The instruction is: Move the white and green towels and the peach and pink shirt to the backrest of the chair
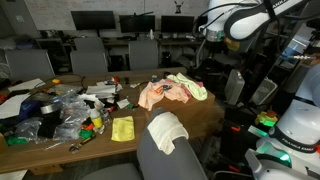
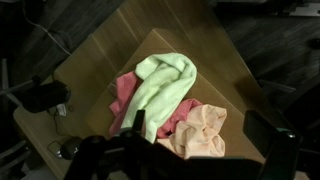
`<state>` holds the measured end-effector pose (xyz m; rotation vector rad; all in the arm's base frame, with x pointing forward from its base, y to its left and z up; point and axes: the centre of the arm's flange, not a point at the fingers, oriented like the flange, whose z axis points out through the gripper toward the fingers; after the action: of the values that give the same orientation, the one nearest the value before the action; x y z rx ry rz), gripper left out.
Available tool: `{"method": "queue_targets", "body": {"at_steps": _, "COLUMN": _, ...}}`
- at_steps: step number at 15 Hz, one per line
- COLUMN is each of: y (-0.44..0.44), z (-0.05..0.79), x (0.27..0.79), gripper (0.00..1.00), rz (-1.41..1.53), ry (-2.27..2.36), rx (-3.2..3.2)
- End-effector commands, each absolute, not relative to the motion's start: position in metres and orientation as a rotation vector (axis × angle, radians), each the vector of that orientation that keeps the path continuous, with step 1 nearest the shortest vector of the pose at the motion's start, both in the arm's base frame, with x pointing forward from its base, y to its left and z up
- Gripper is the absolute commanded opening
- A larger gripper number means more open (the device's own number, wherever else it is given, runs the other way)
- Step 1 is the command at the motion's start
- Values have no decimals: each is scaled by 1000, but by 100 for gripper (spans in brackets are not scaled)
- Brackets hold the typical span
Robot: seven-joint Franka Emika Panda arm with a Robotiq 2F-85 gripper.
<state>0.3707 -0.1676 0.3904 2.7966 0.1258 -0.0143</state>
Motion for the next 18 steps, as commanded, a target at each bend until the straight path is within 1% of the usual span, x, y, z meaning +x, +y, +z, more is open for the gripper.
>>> {"method": "queue_targets", "body": {"at_steps": 1, "y": -248, "z": 406, "x": 371, "gripper": 100, "rz": 60, "ry": 63, "rx": 2996}}
{"method": "queue_targets", "body": {"at_steps": 5, "y": -303, "z": 415, "x": 384, "gripper": 100, "rz": 201, "ry": -29, "rx": 3201}}
{"method": "queue_targets", "body": {"at_steps": 9, "y": -328, "z": 417, "x": 422, "gripper": 100, "rz": 304, "ry": -114, "rx": 3284}}
{"method": "queue_targets", "body": {"at_steps": 12, "y": -338, "z": 405, "x": 454, "gripper": 100, "rz": 288, "ry": -211, "rx": 3262}}
{"method": "queue_targets", "body": {"at_steps": 18, "y": -350, "z": 342, "x": 505, "gripper": 100, "rz": 110, "ry": -367, "rx": 3126}}
